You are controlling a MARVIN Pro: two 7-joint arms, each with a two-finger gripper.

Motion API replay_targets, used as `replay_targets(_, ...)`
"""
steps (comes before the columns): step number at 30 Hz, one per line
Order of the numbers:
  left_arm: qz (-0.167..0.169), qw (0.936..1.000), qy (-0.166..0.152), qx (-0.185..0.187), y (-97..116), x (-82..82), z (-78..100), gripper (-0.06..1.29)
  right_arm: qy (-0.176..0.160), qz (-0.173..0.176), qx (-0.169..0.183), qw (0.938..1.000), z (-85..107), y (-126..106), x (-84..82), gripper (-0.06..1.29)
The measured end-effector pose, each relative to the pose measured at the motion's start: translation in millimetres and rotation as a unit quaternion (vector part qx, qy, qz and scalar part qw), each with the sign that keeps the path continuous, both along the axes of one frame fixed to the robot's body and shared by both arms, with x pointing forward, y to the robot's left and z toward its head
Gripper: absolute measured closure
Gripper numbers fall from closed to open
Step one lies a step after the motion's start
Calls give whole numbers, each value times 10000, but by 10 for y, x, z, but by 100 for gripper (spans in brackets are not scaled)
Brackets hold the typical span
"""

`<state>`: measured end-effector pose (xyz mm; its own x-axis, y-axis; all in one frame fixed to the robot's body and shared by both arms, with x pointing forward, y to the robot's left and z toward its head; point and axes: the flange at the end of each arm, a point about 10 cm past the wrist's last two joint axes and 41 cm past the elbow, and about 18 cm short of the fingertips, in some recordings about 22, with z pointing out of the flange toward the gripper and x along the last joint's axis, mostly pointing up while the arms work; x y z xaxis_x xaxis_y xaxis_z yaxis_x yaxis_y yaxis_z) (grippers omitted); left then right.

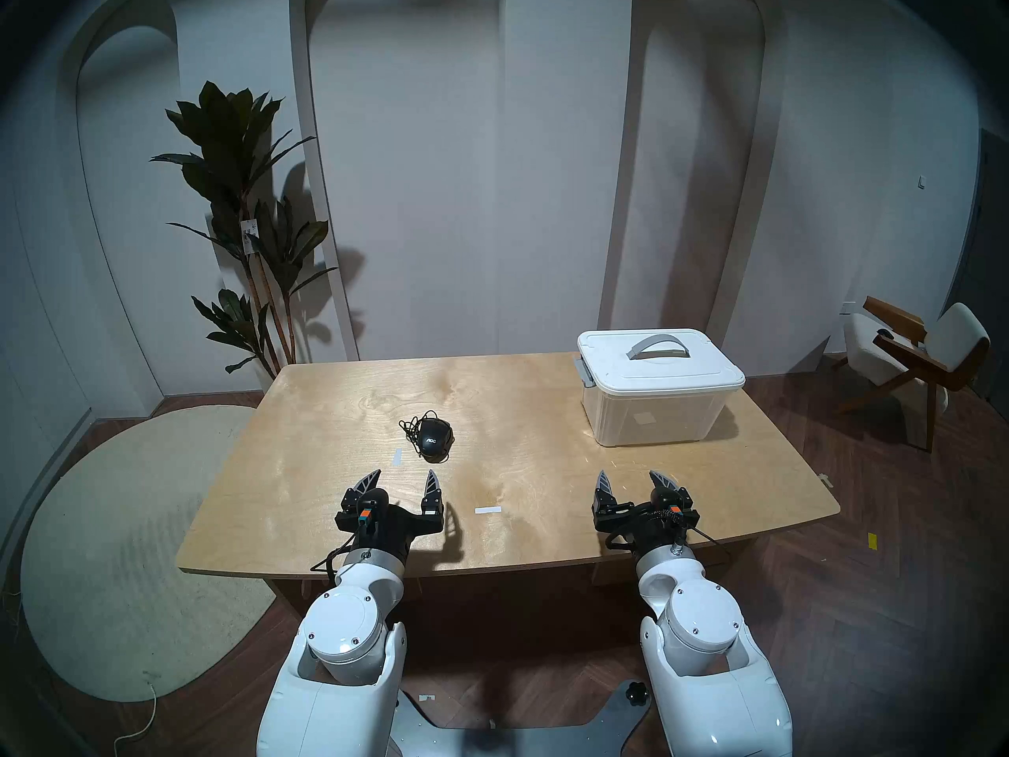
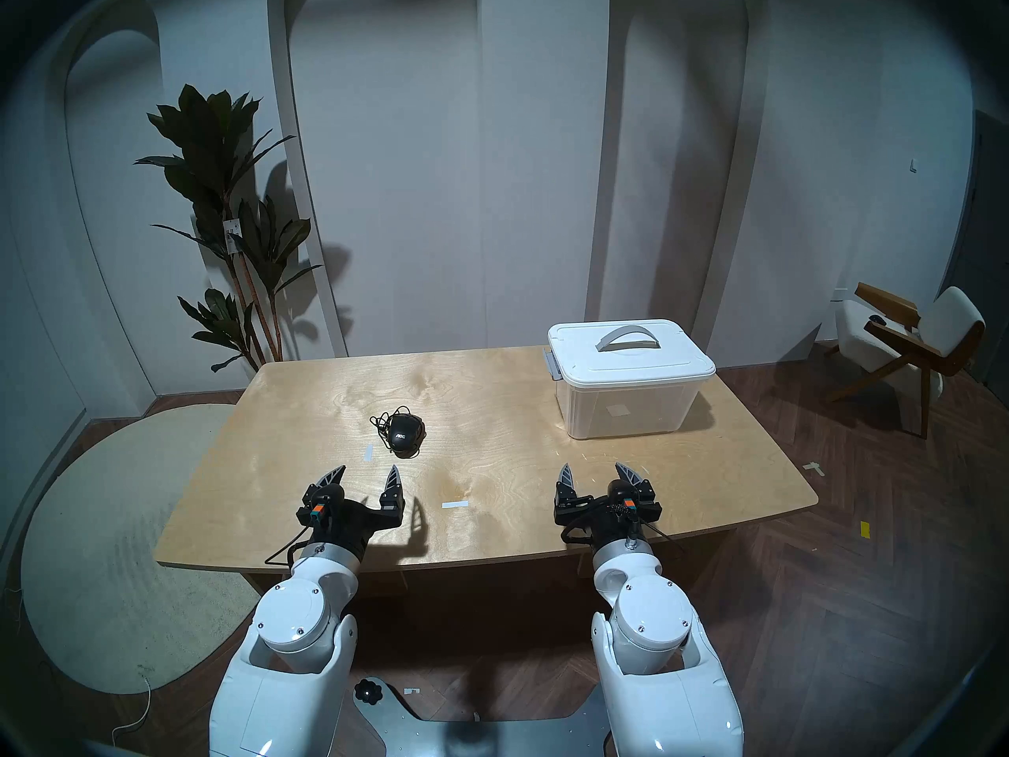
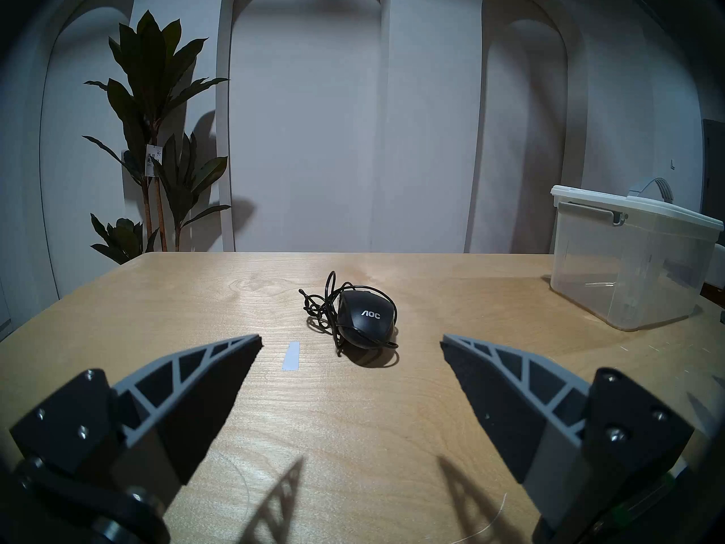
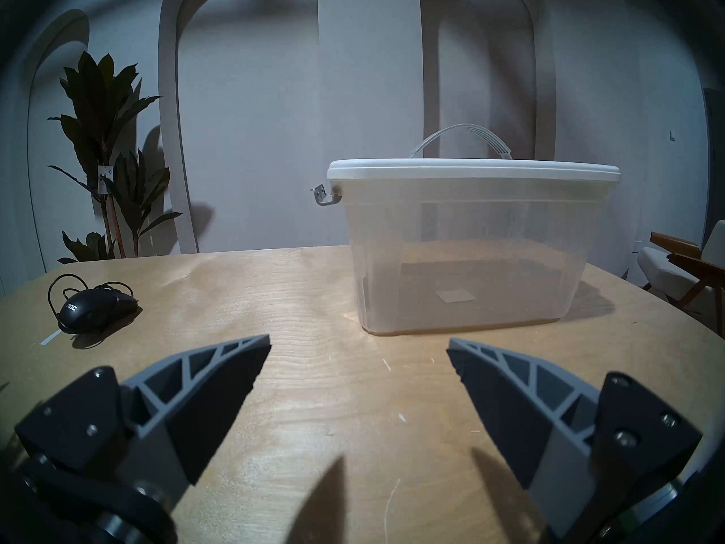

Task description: Open a storage container and put mouse inside

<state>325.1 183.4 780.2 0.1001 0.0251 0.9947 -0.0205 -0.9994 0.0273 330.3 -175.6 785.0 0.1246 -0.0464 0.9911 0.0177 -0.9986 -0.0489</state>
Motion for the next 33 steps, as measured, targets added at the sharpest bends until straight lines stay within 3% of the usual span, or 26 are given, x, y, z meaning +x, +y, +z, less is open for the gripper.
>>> replay_targets(9, 0, 10000, 12, 0, 0, -2, -9, 0, -391, -156, 327, 9986, 203, 137, 129, 2)
replay_targets(18, 0, 10000, 17, 0, 0, -2, -13, 0, -724, -333, 1034, 9914, 527, 204, 341, 2)
replay_targets(33, 0, 10000, 21, 0, 0, -3, -17, 0, -1026, -560, 2207, 9683, 1036, 318, 720, 2)
